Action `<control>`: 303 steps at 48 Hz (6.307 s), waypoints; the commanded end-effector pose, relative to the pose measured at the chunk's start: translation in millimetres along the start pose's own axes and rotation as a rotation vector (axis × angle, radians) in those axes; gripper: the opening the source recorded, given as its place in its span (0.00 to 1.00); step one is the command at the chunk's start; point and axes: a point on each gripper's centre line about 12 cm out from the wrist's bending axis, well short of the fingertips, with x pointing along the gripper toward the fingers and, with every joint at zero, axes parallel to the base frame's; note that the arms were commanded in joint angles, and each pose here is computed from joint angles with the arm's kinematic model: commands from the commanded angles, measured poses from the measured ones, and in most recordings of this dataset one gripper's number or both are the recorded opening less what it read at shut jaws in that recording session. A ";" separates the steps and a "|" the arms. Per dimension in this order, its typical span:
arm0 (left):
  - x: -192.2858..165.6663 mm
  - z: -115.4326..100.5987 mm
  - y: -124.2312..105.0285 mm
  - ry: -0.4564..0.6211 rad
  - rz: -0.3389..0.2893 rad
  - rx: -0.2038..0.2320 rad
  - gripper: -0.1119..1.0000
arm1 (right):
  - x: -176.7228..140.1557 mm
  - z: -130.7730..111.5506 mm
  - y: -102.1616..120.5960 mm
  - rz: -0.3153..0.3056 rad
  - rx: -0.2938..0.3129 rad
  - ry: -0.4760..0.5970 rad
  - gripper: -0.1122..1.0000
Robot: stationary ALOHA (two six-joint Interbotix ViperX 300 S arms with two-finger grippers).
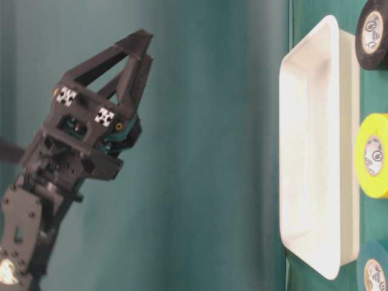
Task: Place the tape from the fixed location into the white case.
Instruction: 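Swing the left gripper over the tape rolls toward the black roll, then rotate the left gripper vertical and lower it above the black tape roll, then lower the left gripper into the black roll's hole and close it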
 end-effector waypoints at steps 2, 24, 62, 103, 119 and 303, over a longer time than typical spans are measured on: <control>-1.8 21.1 2.2 0.050 -0.004 0.013 0.96 | 2.0 9.4 0.0 0.000 0.002 -0.021 0.10; 18.2 35.7 3.2 0.338 -0.046 0.106 0.96 | 3.5 5.4 -0.4 -0.002 0.003 -0.002 0.10; 22.1 45.1 3.5 0.403 -0.056 0.124 0.96 | 5.0 3.7 -0.3 -0.002 0.003 0.006 0.10; 16.8 36.3 -41.2 0.476 -0.213 0.472 0.96 | 5.9 1.4 0.0 0.000 0.003 0.017 0.10; 16.6 38.2 -48.7 0.459 -0.238 0.556 0.96 | 7.0 0.2 0.0 0.000 0.003 0.023 0.10; 108.8 -117.6 -48.1 0.596 -0.278 0.591 0.55 | 10.4 -11.7 0.0 0.000 0.002 0.072 0.10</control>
